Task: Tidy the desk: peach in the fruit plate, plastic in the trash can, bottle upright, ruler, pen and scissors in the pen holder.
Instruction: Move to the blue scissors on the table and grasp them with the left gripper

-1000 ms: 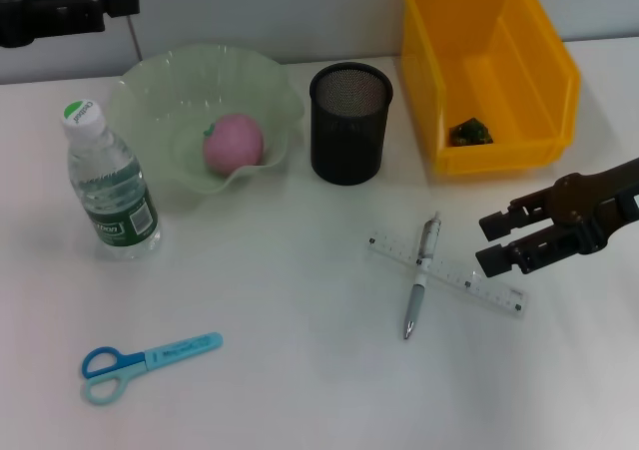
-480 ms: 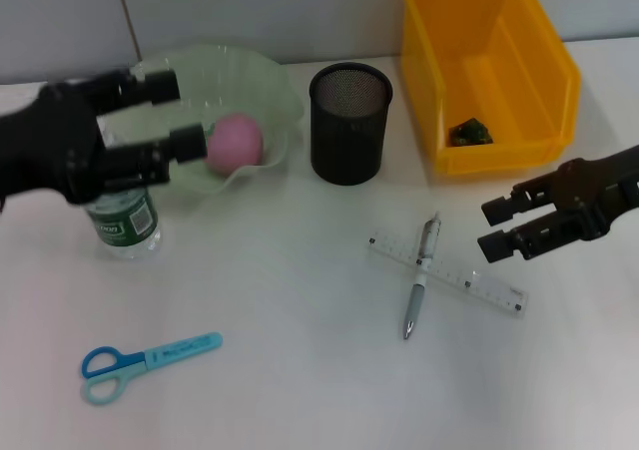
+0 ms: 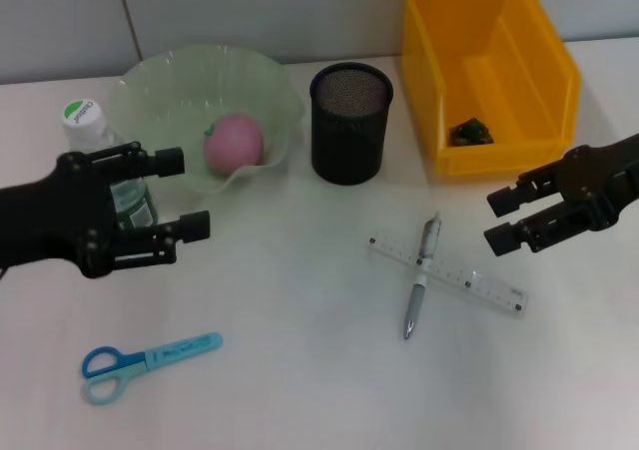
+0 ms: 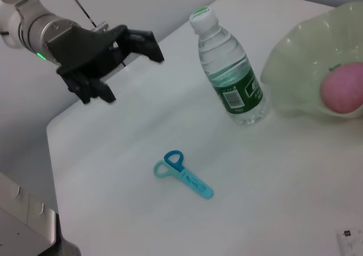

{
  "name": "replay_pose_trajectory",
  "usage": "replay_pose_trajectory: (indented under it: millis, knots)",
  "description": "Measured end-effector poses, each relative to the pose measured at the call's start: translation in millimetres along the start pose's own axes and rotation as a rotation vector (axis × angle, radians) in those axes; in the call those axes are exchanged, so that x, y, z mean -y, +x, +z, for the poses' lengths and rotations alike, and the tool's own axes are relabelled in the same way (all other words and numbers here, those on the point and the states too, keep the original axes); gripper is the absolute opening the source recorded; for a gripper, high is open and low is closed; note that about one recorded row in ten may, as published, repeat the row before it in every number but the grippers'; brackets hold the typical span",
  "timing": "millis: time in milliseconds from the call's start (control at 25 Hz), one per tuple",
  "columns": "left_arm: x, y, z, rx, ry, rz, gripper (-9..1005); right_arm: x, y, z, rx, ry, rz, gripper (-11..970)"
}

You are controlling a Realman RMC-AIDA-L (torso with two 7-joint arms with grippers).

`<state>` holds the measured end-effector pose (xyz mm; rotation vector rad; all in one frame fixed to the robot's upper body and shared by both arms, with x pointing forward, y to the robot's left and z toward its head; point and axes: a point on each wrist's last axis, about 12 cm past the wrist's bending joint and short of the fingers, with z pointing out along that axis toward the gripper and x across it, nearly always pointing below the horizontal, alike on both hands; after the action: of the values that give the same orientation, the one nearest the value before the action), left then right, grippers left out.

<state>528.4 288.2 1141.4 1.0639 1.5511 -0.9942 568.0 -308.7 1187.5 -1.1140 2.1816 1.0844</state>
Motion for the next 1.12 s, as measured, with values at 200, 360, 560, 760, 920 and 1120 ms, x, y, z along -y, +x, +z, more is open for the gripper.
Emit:
replay_pose_trajectory:
  millis: [200,360,560,760,920,1120]
  knots:
    - [-4.9,-33,1,-0.229,0.013,0.093,792,-0.6,7,0,-0.002,-0.003,0.012,762]
    - [-5.4,-60,11,-0.453,0.006,0.172,791,0.0,12,-1,0.001,0.002,0.027,762]
    - [-3.7,-78,30,-0.678,-0.001,0.225,791,-0.4,9,1,-0.007,-0.005,0.02,762]
    - [2.0,-77,62,-0.931,0.022,0.253,791,-0.6,4,7,-0.02,-0.016,0.015,762]
    - [7.8,-78,78,-1.03,0.026,0.272,790,-0.1,3,9,-0.022,-0.022,0.018,762]
    - [12.4,-78,86,-1.096,0.016,0.251,790,0.5,2,11,-0.014,-0.028,0.02,762]
